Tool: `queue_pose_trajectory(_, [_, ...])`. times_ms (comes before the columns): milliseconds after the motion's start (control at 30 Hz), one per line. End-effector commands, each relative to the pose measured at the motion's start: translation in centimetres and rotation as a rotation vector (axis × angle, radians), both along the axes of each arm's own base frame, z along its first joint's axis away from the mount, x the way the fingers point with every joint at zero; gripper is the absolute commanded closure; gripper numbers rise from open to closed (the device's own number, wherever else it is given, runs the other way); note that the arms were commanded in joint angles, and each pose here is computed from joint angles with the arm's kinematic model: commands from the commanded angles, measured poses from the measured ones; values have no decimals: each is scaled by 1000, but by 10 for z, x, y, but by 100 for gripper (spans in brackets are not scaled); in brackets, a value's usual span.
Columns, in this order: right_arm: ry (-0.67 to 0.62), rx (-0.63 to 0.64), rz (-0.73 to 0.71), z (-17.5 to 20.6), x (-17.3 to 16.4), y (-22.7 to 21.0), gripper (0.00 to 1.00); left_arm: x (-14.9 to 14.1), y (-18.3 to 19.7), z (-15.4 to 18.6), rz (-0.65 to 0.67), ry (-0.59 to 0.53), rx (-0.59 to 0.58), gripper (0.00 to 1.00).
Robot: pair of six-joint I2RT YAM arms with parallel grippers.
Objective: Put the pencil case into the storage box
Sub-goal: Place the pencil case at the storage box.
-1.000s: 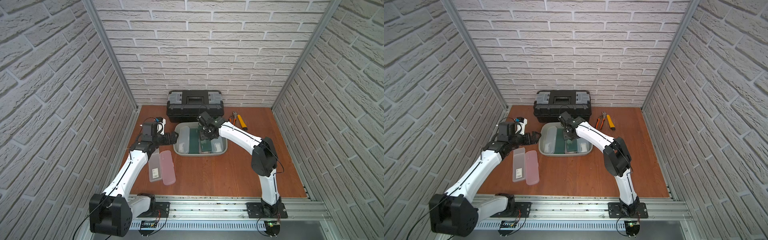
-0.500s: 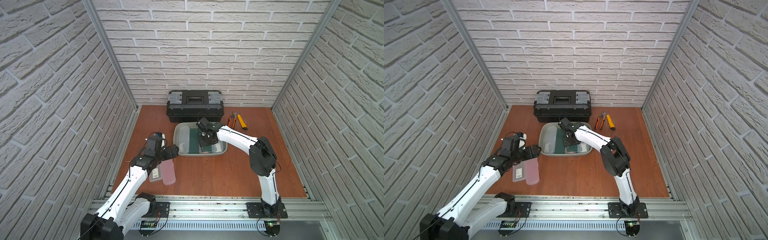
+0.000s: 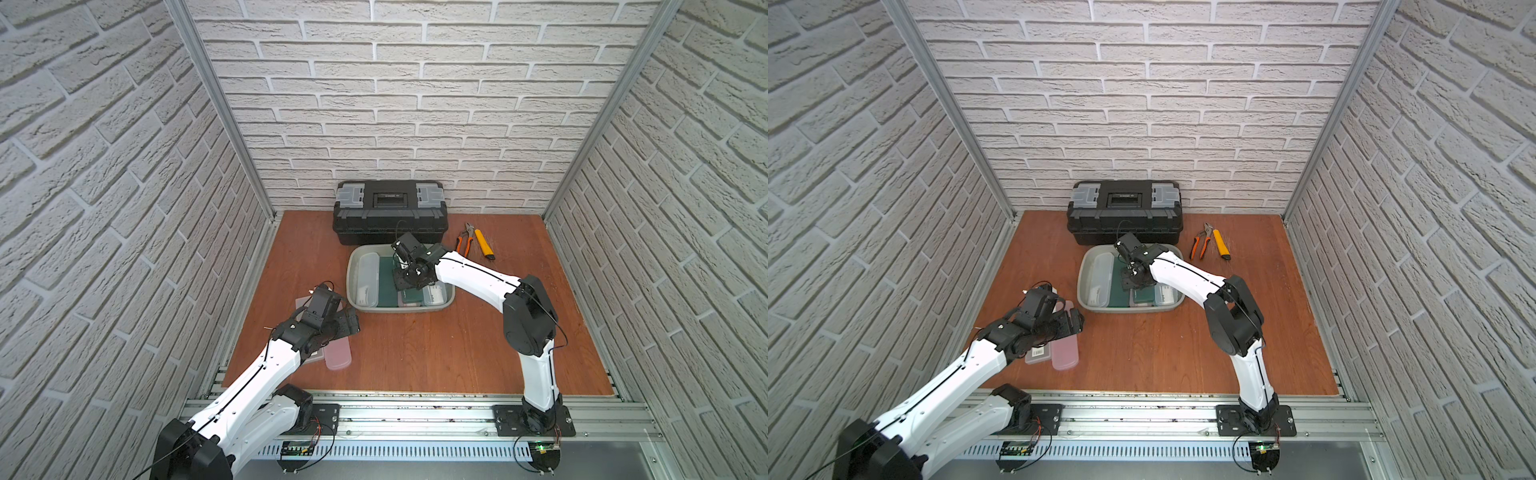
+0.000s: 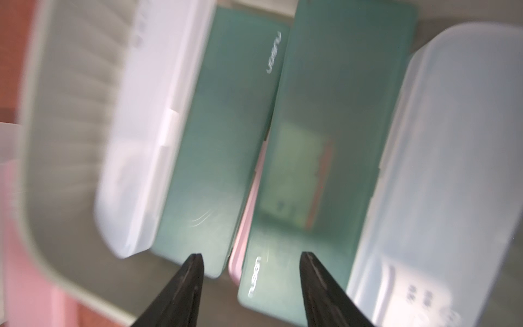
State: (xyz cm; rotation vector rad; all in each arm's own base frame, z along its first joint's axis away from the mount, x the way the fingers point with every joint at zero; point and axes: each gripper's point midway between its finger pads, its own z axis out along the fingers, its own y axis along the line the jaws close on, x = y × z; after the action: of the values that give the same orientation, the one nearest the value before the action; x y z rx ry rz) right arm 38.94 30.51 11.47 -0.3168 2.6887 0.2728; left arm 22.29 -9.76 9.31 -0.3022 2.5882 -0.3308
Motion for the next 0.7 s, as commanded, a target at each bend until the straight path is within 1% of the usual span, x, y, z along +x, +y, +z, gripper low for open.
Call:
queue_pose_trajectory(0, [-129, 133, 12, 62, 1, 10, 39, -13, 14, -15, 71, 50, 74, 2])
queue_pose_trajectory(67, [-141, 142, 15, 69, -5, 7, 38, -17, 15, -19, 84, 56, 88, 2])
queue_pose_trajectory(200, [-149, 153, 20, 73, -18, -2, 38, -22, 11, -28, 96, 70, 68, 2])
queue_pose_trajectory(400, [-137, 150, 8, 64, -35, -16, 37, -32, 13, -42, 129, 98, 80, 1])
queue_pose_trajectory(533, [-136, 124, -8, 59, -39, -24, 36, -36, 15, -49, 137, 110, 91, 1])
queue_pose_trajectory(667, [-128, 124, -15, 55, -40, -24, 36, -36, 11, -57, 121, 128, 108, 1])
